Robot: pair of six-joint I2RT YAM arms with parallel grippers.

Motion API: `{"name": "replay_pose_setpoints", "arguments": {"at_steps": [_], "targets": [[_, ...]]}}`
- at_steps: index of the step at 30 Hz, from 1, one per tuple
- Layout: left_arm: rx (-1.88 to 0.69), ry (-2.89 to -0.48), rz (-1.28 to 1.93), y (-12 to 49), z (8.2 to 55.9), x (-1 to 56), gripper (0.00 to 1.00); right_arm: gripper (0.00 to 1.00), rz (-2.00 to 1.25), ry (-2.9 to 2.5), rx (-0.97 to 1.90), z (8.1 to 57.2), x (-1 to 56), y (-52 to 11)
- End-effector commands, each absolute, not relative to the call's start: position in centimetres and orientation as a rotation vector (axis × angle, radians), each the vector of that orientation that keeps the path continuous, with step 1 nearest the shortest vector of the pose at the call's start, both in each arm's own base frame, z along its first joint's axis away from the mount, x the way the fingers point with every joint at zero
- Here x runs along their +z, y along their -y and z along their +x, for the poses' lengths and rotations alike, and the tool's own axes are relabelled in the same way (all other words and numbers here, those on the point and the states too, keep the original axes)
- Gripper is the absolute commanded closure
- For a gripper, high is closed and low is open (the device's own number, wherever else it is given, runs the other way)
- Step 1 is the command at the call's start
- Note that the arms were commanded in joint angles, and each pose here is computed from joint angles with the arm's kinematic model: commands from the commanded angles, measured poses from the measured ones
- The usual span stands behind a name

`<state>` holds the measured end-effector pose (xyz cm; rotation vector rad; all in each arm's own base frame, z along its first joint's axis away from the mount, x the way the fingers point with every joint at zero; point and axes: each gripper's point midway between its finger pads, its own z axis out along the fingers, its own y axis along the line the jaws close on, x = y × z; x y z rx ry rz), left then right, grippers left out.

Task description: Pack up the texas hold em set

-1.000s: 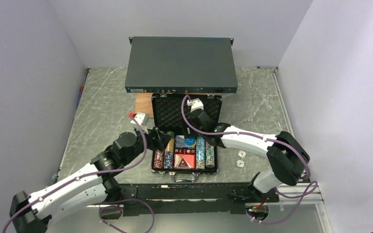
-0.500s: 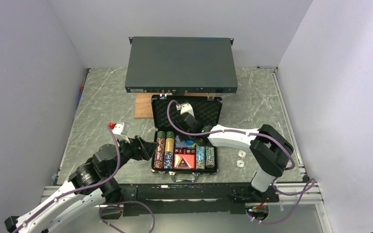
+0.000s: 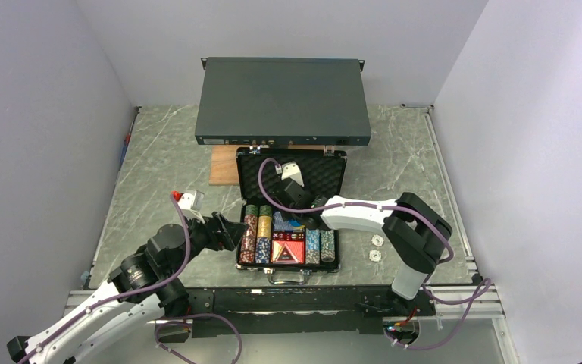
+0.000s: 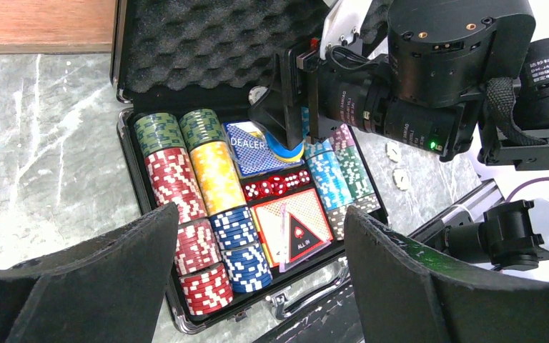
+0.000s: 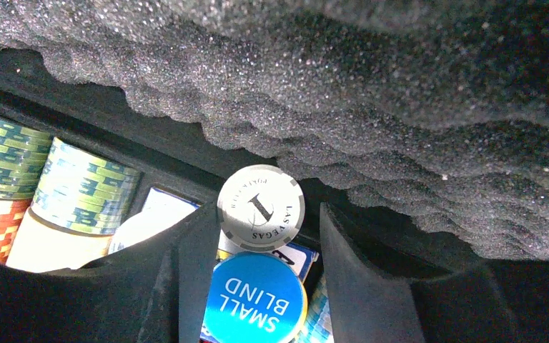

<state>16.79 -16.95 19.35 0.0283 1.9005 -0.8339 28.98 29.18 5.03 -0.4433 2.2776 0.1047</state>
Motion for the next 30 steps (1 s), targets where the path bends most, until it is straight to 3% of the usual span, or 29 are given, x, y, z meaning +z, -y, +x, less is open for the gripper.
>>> {"name": "replay_pose_setpoints", "arguments": {"at_steps": [1, 13, 30], "targets": [[-0.868, -1.883, 0.019, 17.3, 16.8, 20.3, 0.13, 0.45, -0.367, -2.238, 0.133, 30.2, 6.1, -30.4], [-0.879, -1.893, 0.009, 17.5, 16.7, 19.9, 0.13, 0.48, -0.357, -2.224, 0.125, 30.8, 6.3, -30.9], [-0.826, -1.967, -0.046, 17.1, 17.1, 17.8, 0.13, 0.65, -0.371, -2.201, 0.136, 30.7, 7.3, -30.7]]}}
